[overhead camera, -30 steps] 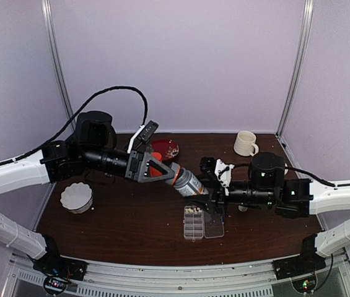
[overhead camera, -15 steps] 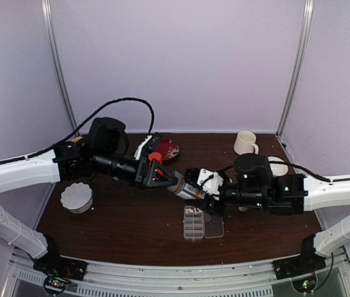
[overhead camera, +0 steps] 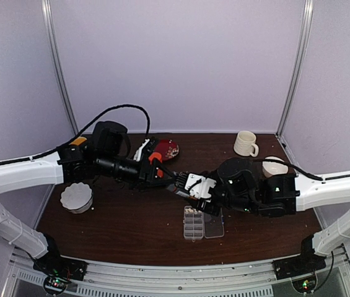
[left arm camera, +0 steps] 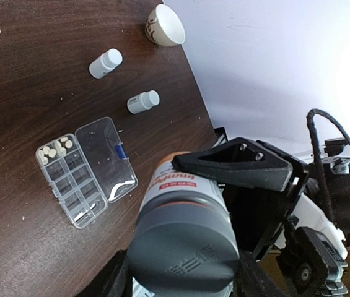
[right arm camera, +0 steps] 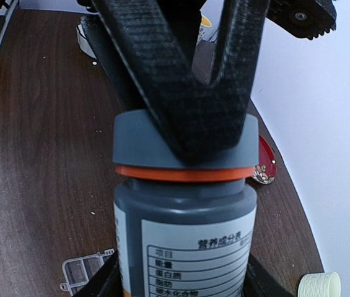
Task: Sort the pills into containers
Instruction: Close the lid of the pill bottle.
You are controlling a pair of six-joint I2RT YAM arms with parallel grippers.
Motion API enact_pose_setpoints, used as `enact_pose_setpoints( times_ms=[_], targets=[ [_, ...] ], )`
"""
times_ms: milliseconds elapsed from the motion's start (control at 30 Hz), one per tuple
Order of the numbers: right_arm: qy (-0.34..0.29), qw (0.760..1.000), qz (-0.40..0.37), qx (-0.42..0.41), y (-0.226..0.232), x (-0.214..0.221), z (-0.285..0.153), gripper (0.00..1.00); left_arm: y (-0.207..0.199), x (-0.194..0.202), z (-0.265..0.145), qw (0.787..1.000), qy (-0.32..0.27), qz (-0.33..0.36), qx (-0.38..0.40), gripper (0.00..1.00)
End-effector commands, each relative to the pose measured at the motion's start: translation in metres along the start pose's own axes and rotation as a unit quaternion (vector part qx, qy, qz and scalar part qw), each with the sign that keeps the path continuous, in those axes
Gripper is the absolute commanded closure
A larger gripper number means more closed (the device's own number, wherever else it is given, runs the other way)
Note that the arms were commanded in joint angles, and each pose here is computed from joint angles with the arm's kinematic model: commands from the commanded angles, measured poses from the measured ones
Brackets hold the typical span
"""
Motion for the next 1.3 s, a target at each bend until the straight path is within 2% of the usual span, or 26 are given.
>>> enact_pose_setpoints(
  times_ms=[0, 167, 367, 500, 600, 667, 733, 833, 967, 1133, 1267],
  targets=[
    [-0.078, 0.997, 0.014, 0.002, -0.008, -0.041, -0.008, 1.00, -0.015, 0.000, 0.009, 0.999, 0.004, 0.017, 0.051, 0.64],
    [-0.114, 0.987, 0.052, -0.097, -0.009, -0.056, -0.020, 1.00, -0.023, 0.003, 0.009, 0.991, 0.025, 0.091, 0.092, 0.62],
    [-0.133, 0.960, 0.140, -0.202, -0.024, -0.057, -0.026, 1.00, -0.016, 0.008, 0.010, 0.972, 0.047, 0.218, 0.070, 0.63],
    [-0.145, 0.940, 0.171, -0.257, -0.029, -0.053, -0.031, 1.00, -0.011, 0.014, 0.012, 0.950, 0.049, 0.296, 0.083, 0.63],
    [-0.140, 0.931, 0.177, -0.287, -0.028, -0.049, -0.033, 1.00, -0.015, 0.016, 0.010, 0.923, 0.049, 0.369, 0.091, 0.66],
    [-0.141, 0.922, 0.190, -0.308, -0.028, -0.048, -0.034, 1.00, -0.018, 0.021, 0.010, 0.898, 0.070, 0.423, 0.102, 0.66],
    [-0.142, 0.911, 0.207, -0.326, -0.030, -0.046, -0.033, 1.00, -0.021, 0.023, 0.010, 0.861, 0.087, 0.490, 0.105, 0.67],
    [-0.153, 0.897, 0.226, -0.348, -0.031, -0.046, -0.034, 1.00, -0.023, 0.024, 0.012, 0.816, 0.088, 0.559, 0.117, 0.67],
    [-0.162, 0.876, 0.249, -0.381, -0.029, -0.048, -0.039, 1.00, -0.025, 0.029, 0.011, 0.730, 0.094, 0.665, 0.128, 0.67],
    [-0.155, 0.863, 0.261, -0.403, -0.028, -0.046, -0.039, 1.00, -0.021, 0.021, 0.011, 0.624, 0.095, 0.770, 0.095, 0.73],
    [-0.150, 0.856, 0.274, -0.413, -0.026, -0.042, -0.037, 1.00, -0.020, 0.014, 0.012, 0.541, 0.073, 0.836, 0.053, 0.72]
  ],
)
Point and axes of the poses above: each gripper's point midway between its finger pads, its own z axis out along the fingers, its own y axis along the line the jaws close on, x = y × z, the point moved 8 cm from there along -z, back along the fingers, and after that the axes turned 2 degrees about z, right-handed, at the moved point
